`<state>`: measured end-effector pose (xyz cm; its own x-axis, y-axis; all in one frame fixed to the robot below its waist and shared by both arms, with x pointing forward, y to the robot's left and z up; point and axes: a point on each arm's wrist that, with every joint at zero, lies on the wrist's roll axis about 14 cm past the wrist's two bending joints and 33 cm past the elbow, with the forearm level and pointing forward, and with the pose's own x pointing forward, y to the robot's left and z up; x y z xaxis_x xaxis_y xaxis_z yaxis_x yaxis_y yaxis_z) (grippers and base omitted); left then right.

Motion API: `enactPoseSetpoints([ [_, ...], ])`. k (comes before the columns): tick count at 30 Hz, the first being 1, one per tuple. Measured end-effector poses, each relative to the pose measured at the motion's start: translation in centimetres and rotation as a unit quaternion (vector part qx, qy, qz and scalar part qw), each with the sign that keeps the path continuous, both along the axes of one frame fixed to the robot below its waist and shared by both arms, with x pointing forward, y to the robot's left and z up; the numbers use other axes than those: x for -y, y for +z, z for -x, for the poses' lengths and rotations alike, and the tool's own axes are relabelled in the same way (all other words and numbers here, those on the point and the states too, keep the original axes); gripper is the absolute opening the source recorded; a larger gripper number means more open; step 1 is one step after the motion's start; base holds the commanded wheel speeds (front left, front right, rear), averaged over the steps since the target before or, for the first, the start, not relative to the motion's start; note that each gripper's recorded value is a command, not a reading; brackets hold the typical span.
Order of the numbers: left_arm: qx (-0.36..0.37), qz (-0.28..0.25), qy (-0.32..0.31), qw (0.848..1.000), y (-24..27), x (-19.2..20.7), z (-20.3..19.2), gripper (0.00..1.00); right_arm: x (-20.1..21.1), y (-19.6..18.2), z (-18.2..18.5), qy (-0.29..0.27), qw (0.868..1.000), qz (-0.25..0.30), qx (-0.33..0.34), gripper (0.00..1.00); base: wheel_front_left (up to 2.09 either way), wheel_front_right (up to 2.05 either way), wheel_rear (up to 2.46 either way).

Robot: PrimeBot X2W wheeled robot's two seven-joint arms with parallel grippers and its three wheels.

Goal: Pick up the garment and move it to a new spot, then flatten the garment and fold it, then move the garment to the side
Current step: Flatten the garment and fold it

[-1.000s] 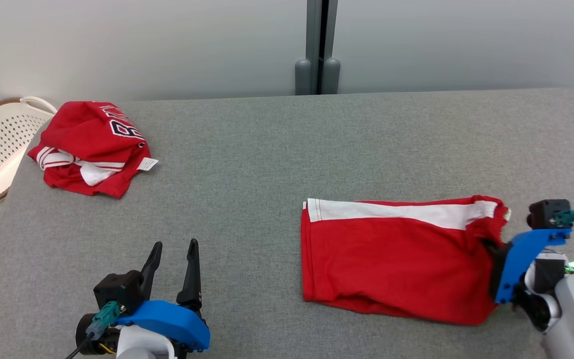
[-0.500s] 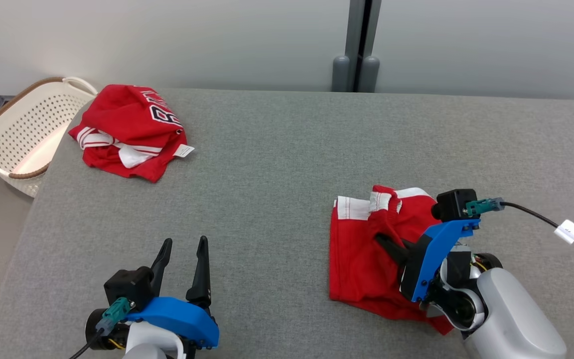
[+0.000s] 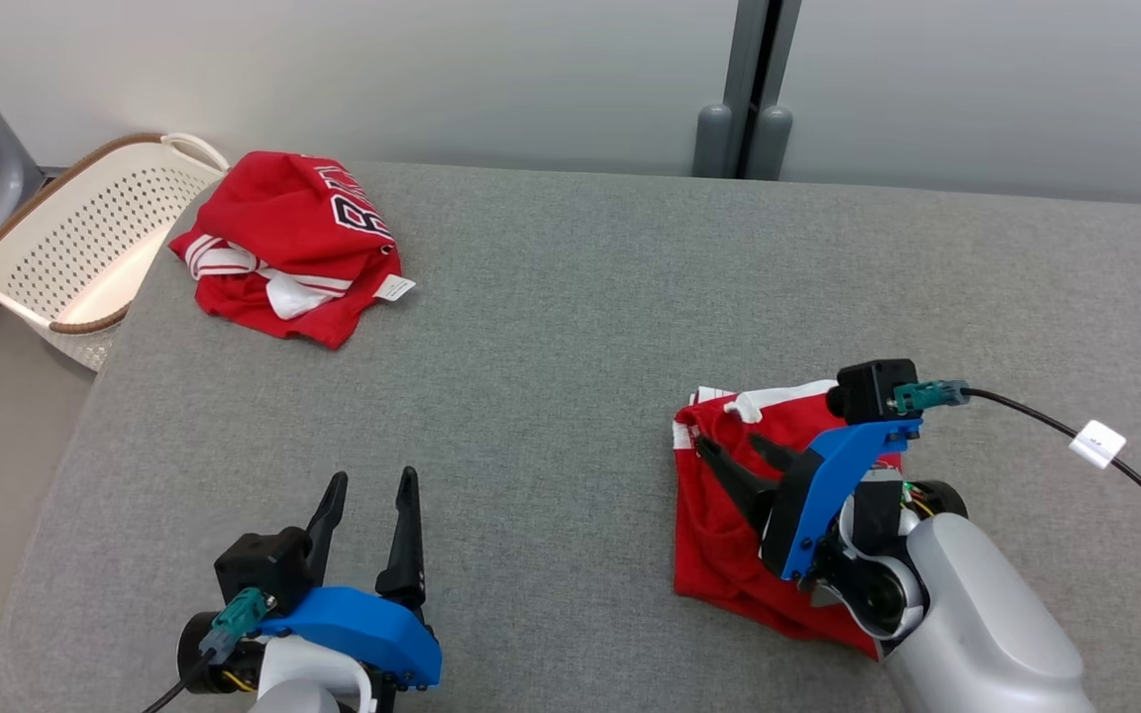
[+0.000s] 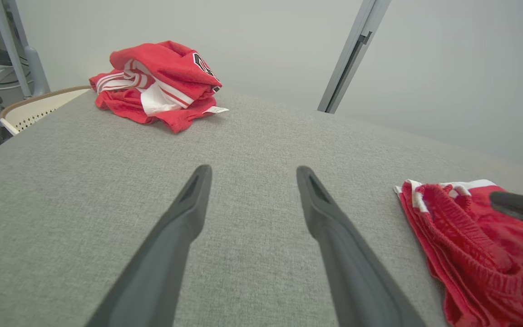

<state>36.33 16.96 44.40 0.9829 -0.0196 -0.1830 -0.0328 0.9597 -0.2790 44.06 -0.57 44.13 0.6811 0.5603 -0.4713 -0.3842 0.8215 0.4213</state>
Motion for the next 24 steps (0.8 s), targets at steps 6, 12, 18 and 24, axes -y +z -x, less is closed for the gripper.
enactPoseSetpoints([
  [6,0.013,0.001,-0.032,0.999,0.6,2.1,-0.8,1.00,1.8,3.9,-1.2,-0.030,0.995,-0.012,0.092,1.00,0.00,0.00,0.00],
  [12,0.041,0.003,-0.065,0.997,2.3,4.5,-2.1,1.00,8.8,7.0,-2.2,-0.115,0.969,0.032,0.217,1.00,0.00,0.00,0.00],
  [18,0.063,0.004,-0.076,0.995,3.8,5.6,-2.9,1.00,14.2,8.1,-0.5,-0.190,0.940,0.061,0.275,1.00,0.00,0.00,0.00],
  [24,0.071,-0.002,-0.070,0.995,4.0,5.4,-2.4,1.00,16.5,8.4,2.2,-0.232,0.922,0.072,0.302,1.00,0.00,0.00,0.00],
])
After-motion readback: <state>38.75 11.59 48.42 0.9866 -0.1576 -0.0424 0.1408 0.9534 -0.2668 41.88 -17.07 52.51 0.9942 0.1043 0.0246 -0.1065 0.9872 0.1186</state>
